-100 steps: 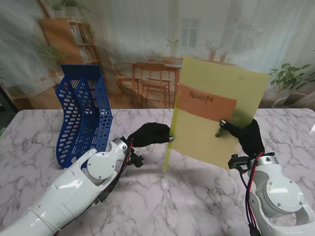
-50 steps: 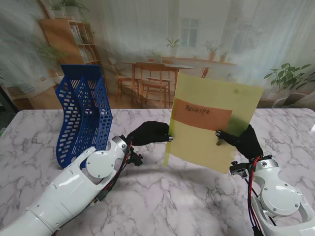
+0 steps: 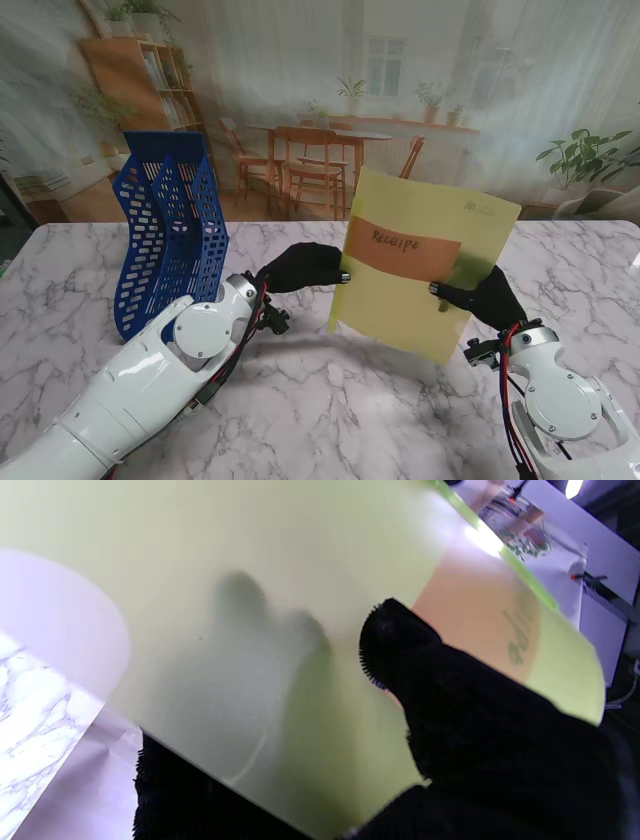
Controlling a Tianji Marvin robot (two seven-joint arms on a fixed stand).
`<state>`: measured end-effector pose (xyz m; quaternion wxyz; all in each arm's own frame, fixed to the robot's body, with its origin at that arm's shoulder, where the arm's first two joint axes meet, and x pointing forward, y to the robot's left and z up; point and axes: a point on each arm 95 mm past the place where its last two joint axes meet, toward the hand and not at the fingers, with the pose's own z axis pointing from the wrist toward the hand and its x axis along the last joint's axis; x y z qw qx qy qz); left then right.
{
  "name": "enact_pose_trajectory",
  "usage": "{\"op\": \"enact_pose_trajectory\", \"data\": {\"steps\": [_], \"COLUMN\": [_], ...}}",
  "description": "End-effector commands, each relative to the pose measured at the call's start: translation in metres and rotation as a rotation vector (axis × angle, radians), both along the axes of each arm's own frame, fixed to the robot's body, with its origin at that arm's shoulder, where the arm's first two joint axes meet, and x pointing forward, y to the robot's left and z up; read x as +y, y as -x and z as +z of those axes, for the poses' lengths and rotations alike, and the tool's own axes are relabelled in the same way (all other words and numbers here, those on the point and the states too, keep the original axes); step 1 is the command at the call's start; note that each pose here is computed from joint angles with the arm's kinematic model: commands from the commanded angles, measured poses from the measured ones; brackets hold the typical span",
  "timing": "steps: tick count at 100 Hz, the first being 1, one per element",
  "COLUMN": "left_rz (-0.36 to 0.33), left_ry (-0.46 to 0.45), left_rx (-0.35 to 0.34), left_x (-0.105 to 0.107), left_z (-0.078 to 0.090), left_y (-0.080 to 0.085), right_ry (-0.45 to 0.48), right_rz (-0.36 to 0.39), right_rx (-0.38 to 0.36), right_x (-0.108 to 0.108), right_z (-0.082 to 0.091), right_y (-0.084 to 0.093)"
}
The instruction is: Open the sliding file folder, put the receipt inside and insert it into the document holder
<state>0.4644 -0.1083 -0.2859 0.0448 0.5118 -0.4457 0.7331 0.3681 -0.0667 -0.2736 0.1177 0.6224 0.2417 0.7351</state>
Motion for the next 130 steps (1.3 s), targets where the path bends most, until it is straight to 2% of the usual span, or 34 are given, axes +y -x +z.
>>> {"op": "enact_pose_trajectory", "data": {"steps": [1, 21, 72, 86, 130], "left_rz": [-0.014, -0.01, 0.008, 0.011, -0.006], "left_ry": [0.01, 0.007, 0.014, 0.016, 0.031], "left_rx": [-0.01, -0.011, -0.012, -0.01, 0.031], "left_x": [-0.004, -0.003, -0.001, -0.001, -0.003], "left_z": [0.008, 0.009, 0.012, 0.012, 0.004], "left_y": [-0.001, 0.0, -0.001, -0.001, 0.003], "right_ry": [0.024, 0.078, 0.305, 0.327, 0.038], "right_rz": [0.016, 0.04, 0.074, 0.075, 0.009], "right_rx": [0.029, 0.043, 0.071, 0.075, 0.024], "right_x": [0.001, 0.003, -0.001, -0.001, 0.003], "right_z": [-0.009, -0.013, -0.026, -0.029, -0.023], "right_y": [0.002, 0.001, 0.0, -0.001, 0.0]}}
